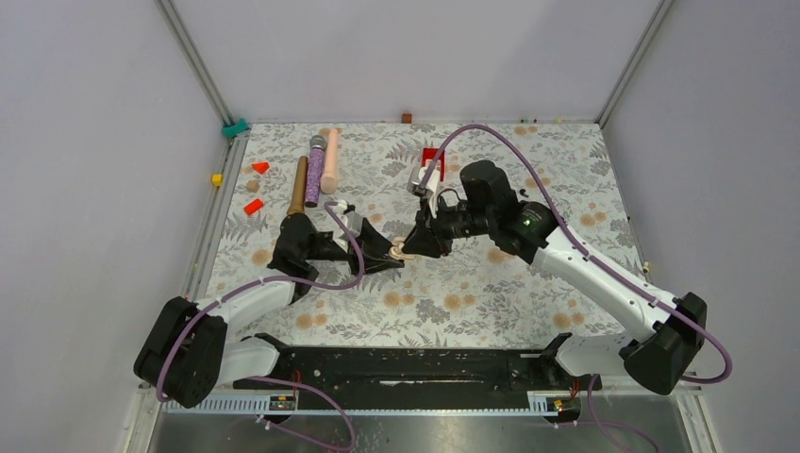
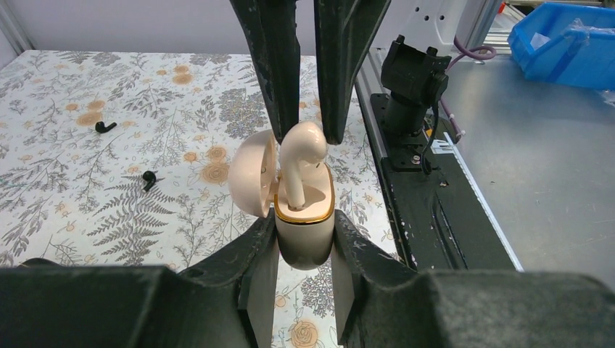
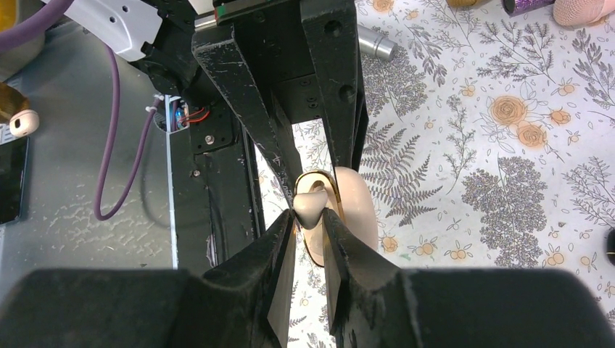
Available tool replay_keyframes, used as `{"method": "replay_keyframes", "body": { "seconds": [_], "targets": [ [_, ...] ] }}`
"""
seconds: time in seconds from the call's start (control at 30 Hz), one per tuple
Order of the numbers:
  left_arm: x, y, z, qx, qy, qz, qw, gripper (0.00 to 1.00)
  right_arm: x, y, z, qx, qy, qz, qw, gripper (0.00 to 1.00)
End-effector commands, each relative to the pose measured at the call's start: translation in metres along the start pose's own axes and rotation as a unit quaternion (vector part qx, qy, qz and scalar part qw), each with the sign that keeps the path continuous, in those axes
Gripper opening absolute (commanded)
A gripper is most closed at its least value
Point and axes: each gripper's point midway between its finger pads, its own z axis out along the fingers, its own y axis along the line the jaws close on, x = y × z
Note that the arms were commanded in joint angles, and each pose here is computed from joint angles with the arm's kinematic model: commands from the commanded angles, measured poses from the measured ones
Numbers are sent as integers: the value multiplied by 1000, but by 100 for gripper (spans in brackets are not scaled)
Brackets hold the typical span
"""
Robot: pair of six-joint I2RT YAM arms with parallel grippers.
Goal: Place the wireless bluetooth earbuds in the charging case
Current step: Place the earbud in the charging case.
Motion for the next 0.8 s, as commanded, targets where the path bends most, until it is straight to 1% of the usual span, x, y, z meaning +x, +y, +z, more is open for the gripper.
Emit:
{"method": "replay_keyframes", "body": {
  "seconds": [0.0,0.53,0.77],
  "targets": [
    [-10,-6,3,21,-12,27,999,0,-12,0,3,5,-17,-27,999,27],
    [-11,-7,3,23,-13,26,999,0,-4,2,11,1,2,-33,999,27],
    [-11,-7,3,23,-13,27,999,0,-5,4,11,-2,5,-34,999,32]
  ]
}}
